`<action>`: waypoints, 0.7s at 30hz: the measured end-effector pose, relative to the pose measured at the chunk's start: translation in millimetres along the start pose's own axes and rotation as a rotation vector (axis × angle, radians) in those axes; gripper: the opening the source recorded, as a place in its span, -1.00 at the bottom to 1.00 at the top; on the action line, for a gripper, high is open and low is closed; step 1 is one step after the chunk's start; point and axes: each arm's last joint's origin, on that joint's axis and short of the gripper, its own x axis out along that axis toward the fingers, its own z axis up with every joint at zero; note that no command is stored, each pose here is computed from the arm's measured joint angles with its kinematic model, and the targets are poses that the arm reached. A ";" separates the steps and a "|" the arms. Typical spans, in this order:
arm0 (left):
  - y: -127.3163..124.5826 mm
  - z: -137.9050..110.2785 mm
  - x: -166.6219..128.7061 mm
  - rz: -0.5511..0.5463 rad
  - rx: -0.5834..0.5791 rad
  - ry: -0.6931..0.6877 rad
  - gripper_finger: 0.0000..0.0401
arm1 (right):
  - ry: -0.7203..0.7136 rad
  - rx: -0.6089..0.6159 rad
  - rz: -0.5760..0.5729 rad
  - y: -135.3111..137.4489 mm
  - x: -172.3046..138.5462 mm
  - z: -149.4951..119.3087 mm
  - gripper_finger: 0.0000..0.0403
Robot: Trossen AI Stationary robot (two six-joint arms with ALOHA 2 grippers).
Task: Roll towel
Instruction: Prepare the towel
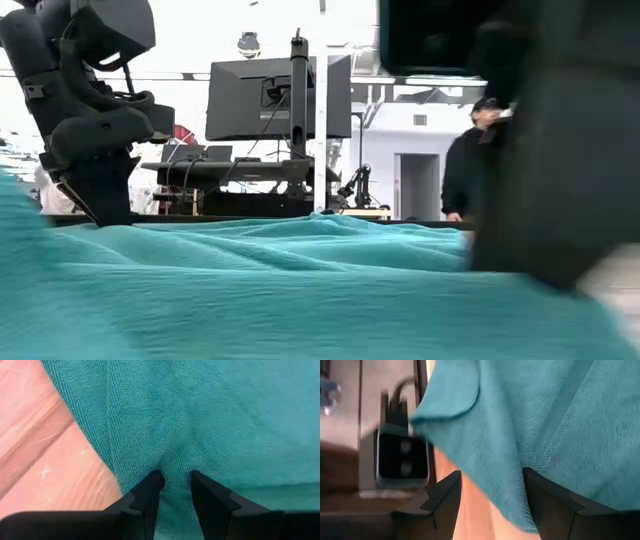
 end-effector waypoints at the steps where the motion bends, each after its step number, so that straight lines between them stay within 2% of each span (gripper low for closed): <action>1: 0.0 0.0 0.0 0.000 0.000 -0.001 -0.51 | 0.023 -0.006 -0.014 1.2 -2.4 -3.7 0.00; 7: -5.6 4.7 -3.9 -0.019 0.037 -0.001 -0.51 | 0.109 -0.016 -0.077 3.8 -30.1 -6.9 0.00; 10: -14.4 13.5 -16.6 -0.065 0.066 0.004 -0.51 | 0.057 -0.016 -0.008 12.9 -61.5 11.3 0.00; 13: -31.8 31.5 -41.4 -0.187 0.064 -0.055 -0.51 | -0.020 -0.047 0.022 18.4 -94.4 28.1 0.00; 18: -47.8 62.3 -74.1 -0.332 0.084 -0.135 -0.51 | -0.072 -0.067 -0.112 -0.7 -139.0 47.2 0.00; 21: -51.8 85.9 -88.0 -0.396 0.133 -0.184 -0.49 | -0.025 -0.070 -0.229 -20.1 -160.6 52.4 0.00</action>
